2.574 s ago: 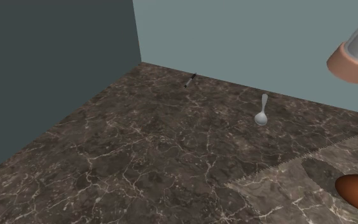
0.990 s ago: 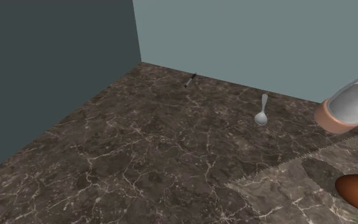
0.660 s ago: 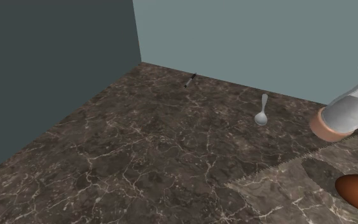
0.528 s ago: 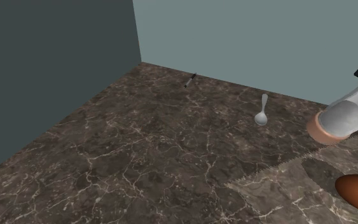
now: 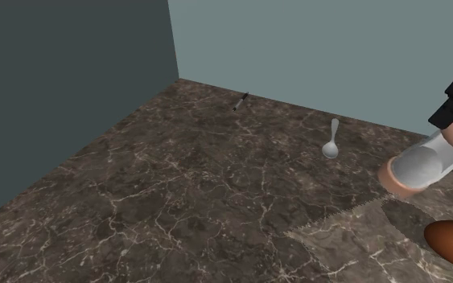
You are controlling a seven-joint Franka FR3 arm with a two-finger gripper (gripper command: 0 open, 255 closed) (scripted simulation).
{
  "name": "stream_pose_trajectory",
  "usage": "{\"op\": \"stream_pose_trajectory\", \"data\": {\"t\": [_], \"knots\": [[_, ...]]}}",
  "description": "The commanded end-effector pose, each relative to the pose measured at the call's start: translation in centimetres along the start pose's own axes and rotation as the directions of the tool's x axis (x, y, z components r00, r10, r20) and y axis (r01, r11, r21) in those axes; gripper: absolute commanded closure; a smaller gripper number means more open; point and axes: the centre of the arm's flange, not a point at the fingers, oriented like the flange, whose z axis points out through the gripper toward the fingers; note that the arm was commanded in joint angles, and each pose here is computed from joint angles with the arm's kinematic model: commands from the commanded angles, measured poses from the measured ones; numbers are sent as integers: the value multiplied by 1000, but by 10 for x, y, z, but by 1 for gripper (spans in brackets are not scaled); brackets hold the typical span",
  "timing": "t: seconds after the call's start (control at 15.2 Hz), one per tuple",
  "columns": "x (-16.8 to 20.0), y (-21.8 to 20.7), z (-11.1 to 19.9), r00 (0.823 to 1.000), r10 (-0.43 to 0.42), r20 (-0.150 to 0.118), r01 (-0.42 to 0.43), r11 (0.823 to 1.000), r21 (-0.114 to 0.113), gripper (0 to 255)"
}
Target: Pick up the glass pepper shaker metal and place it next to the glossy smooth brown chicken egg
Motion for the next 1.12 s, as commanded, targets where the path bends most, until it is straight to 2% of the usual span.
{"op": "stream_pose_trajectory", "data": {"t": [0.0, 0.59, 1.06], "knots": [[-1, 2, 10, 1000, 0, 0, 0, 1000, 0, 255], [-4, 10, 55, 1000, 0, 0, 0, 1000, 0, 255], [-4, 10, 55, 1000, 0, 0, 0, 1000, 0, 255]]}}
